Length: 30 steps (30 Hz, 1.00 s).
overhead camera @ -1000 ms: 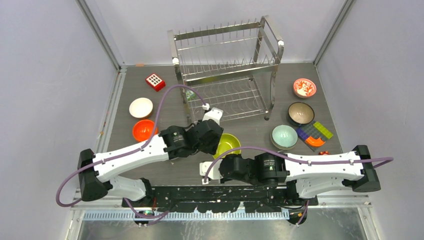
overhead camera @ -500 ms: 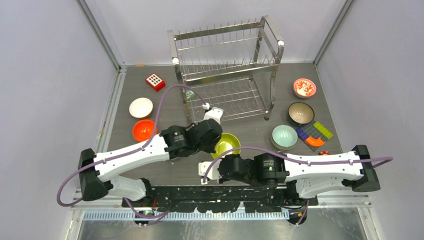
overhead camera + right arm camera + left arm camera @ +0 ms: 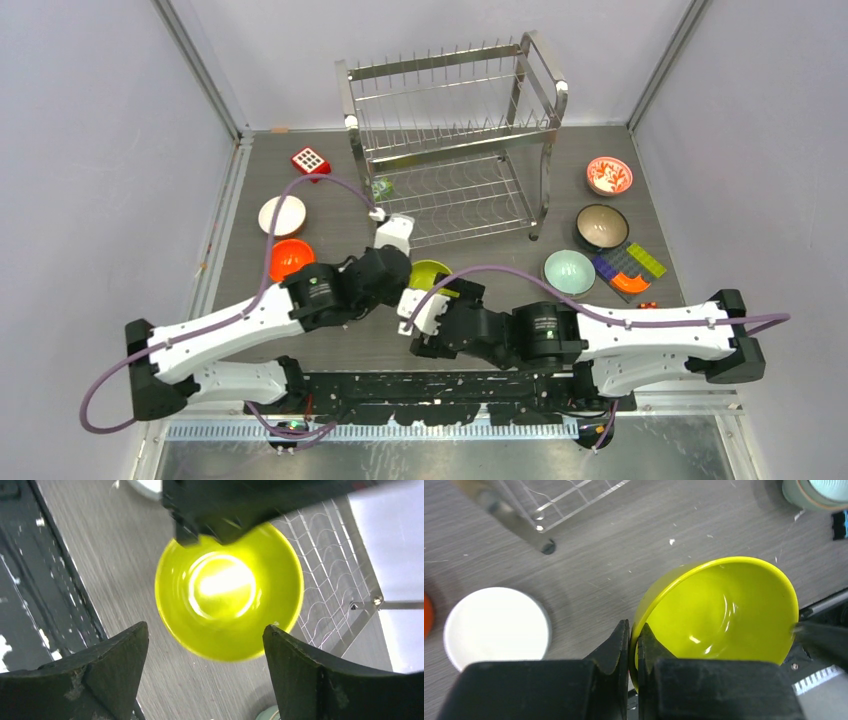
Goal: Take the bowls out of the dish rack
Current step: Place the bowl at the center of the board.
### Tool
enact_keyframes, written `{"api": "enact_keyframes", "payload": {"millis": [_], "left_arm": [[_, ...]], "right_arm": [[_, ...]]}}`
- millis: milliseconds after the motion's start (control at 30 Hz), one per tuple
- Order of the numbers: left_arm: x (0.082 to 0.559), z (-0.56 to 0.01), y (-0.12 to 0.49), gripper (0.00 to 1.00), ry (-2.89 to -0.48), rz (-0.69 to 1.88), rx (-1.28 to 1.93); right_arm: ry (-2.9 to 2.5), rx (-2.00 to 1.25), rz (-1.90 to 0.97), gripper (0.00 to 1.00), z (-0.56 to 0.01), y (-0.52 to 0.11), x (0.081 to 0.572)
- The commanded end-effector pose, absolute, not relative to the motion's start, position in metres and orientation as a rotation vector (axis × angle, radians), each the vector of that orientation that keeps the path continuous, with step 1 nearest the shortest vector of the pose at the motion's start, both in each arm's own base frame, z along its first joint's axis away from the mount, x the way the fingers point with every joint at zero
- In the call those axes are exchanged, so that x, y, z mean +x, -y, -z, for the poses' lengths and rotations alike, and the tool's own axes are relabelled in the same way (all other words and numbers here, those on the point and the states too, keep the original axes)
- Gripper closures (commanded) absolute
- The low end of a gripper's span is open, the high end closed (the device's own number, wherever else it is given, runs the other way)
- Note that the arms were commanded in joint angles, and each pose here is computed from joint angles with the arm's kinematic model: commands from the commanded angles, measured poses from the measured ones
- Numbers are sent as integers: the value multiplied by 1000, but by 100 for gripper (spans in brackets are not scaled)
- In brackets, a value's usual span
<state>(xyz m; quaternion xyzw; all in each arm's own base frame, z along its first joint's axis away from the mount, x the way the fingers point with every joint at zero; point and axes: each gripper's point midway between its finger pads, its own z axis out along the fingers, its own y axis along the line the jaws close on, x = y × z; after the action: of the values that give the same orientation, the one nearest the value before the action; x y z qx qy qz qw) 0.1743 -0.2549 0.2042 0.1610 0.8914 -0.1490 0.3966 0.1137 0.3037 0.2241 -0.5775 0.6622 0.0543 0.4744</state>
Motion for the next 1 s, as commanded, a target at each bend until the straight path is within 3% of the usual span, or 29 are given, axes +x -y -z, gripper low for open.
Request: {"api": "enact_keyframes", "payload": {"millis": [0, 300, 500, 833, 967], "left_arm": [[193, -236, 225, 100, -2111, 362, 241], [189, -225, 199, 100, -2078, 393, 125], [186, -222, 199, 100, -2096, 410, 108], [179, -204, 208, 100, -2152, 496, 14], [179, -199, 210, 100, -2168, 506, -19]], "right_arm": [[-1667, -867, -286, 2, -306, -294, 135], [-1800, -309, -375, 0, -327, -231, 188], [-1974, -58, -742, 1, -298, -229, 202], [-2088, 71, -1028, 27, -239, -272, 182], [-2071, -51, -895, 27, -241, -290, 169]]}}
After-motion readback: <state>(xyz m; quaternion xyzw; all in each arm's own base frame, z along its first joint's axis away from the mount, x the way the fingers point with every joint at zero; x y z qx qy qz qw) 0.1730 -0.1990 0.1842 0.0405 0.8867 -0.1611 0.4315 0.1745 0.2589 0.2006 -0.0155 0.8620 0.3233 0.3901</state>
